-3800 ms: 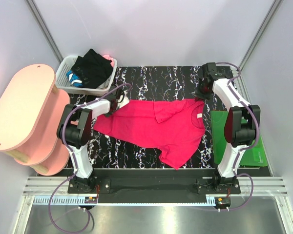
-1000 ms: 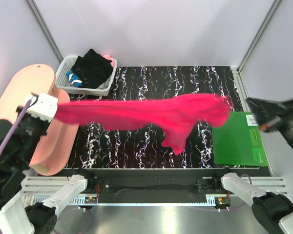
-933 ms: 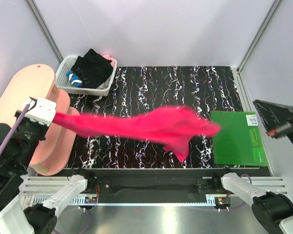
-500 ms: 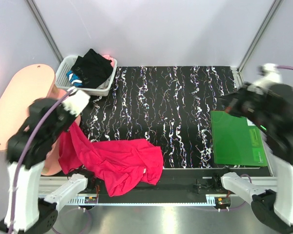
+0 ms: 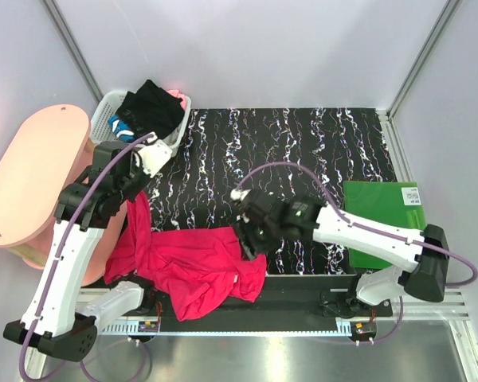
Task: Fold and stack the t-shirts
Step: Flatten out the tshirt
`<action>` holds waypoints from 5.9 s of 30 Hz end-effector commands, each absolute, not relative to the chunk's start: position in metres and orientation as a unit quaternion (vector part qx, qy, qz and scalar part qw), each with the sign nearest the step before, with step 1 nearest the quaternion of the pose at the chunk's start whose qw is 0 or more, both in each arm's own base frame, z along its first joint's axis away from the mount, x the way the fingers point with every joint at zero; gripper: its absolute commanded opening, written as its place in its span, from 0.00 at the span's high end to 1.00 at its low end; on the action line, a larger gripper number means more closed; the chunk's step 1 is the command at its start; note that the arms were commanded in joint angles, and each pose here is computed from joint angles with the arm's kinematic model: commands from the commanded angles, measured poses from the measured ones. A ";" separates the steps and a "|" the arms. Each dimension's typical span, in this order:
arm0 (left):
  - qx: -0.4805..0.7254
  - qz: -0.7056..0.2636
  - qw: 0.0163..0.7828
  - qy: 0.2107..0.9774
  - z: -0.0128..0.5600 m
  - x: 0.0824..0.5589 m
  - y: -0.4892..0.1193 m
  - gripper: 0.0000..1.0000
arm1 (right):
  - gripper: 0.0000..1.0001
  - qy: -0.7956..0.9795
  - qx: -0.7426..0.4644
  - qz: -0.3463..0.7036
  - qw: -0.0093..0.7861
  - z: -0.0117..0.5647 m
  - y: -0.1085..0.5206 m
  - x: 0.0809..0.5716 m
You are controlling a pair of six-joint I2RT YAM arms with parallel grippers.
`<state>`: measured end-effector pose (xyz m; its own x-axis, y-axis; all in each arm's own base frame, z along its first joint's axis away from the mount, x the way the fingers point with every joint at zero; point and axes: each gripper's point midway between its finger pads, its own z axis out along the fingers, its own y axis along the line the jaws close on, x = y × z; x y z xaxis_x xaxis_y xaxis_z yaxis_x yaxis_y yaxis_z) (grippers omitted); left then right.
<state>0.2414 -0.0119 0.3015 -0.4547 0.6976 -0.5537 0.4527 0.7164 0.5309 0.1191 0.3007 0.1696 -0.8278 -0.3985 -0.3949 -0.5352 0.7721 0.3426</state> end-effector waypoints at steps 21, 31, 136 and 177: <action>0.319 0.186 0.429 0.824 0.306 0.238 -0.003 1.00 | 0.40 0.917 -0.256 0.300 0.062 0.084 0.390 0.052; 0.316 0.193 0.435 0.821 0.314 0.238 -0.001 1.00 | 0.42 0.921 -0.255 0.290 0.051 0.060 0.395 0.053; 0.224 0.236 0.626 0.708 0.518 0.187 0.029 1.00 | 1.00 0.784 -0.023 0.386 0.486 0.514 0.130 0.111; 0.328 0.203 0.446 0.808 0.275 0.373 -0.029 1.00 | 1.00 0.898 0.123 0.112 0.407 0.287 0.085 0.313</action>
